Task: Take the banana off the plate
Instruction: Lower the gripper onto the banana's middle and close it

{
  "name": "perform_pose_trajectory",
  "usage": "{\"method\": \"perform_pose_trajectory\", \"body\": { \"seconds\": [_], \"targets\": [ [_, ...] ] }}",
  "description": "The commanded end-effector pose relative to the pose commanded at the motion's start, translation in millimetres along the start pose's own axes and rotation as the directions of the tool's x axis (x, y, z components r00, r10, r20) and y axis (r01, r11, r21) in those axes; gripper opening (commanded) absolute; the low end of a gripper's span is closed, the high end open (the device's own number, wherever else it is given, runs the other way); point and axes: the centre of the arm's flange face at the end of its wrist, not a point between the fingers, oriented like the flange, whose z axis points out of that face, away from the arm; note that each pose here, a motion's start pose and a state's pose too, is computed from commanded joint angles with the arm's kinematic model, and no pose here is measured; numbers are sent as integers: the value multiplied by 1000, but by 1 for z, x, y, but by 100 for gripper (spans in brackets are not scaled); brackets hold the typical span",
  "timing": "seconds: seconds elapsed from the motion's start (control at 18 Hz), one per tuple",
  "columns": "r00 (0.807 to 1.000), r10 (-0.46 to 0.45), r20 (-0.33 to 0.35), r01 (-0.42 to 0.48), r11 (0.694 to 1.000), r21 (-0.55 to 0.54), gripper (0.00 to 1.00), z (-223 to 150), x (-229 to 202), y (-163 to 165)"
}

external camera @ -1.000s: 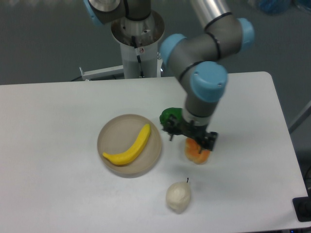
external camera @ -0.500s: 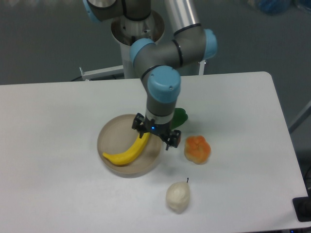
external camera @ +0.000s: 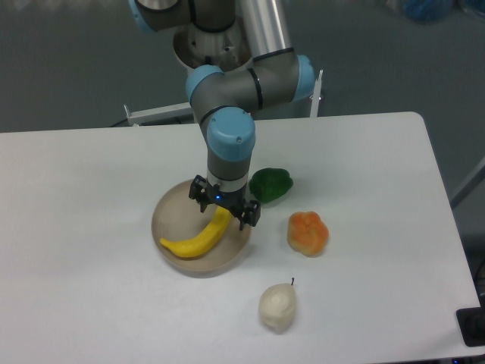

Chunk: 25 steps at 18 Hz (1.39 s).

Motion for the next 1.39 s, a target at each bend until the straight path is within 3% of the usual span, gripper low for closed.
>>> {"method": "perform_pose_trajectory", "body": {
  "seconds": [0.56, 0.72, 1.06, 1.39],
  "targets": [
    [999, 36, 10, -36, 999, -21, 99, 22, 6, -10],
    [999, 38, 10, -38, 999, -21, 72, 22, 6, -10],
    [999, 41, 12, -41, 999, -17, 39, 19, 5, -12],
    [999, 42, 16, -42, 999, -13, 34, 15, 4, -12]
  ]
}}
